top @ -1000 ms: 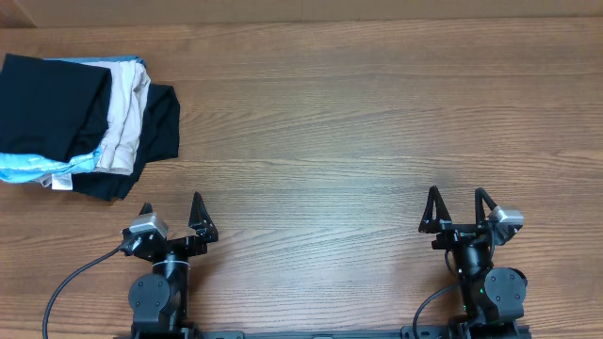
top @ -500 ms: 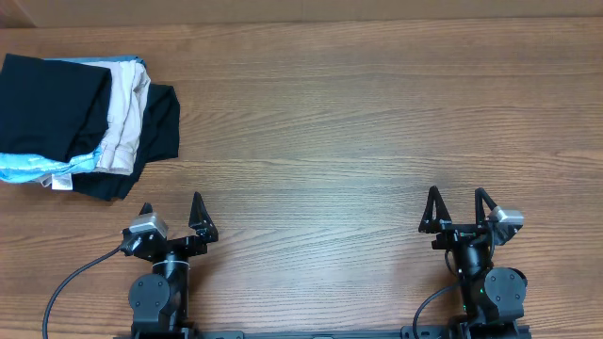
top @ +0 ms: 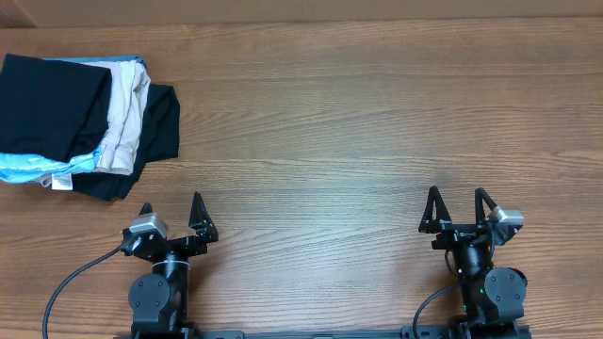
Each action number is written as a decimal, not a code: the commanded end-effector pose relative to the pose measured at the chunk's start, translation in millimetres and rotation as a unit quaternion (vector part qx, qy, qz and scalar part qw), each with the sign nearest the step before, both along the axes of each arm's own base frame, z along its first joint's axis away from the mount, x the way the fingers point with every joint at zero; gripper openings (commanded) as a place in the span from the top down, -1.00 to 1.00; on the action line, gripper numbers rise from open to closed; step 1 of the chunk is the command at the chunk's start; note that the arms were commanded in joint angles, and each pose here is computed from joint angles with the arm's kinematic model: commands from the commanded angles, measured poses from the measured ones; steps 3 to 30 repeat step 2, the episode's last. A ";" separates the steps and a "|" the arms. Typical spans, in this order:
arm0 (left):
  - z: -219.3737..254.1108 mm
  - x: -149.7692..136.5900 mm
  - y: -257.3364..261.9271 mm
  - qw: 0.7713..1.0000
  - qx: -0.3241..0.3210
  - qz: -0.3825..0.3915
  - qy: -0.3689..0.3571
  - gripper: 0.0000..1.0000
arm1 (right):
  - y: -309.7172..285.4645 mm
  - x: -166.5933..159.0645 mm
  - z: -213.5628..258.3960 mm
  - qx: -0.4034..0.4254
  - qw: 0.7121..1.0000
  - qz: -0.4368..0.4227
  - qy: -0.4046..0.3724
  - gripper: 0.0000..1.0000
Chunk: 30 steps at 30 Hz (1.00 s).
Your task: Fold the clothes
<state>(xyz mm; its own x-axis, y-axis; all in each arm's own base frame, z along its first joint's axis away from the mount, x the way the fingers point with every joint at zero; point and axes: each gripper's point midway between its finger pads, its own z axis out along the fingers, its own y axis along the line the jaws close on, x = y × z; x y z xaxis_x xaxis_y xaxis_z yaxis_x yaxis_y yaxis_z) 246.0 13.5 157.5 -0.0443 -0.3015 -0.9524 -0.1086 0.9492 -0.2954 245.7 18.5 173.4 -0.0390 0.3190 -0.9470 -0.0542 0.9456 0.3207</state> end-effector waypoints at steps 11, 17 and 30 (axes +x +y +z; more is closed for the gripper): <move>0.8 -0.3 0.5 1.000 0.013 0.002 -0.003 -1.00 | -0.6 0.3 -2.5 -0.003 1.000 -0.003 -0.001 -1.00; 0.8 -0.3 0.5 1.000 0.013 0.002 -0.003 -1.00 | -0.6 0.3 -2.5 -0.003 1.000 -0.003 -0.001 -1.00; 0.8 -0.3 0.5 1.000 0.013 0.002 -0.003 -1.00 | -0.6 0.3 -2.5 -0.003 1.000 -0.003 -0.001 -1.00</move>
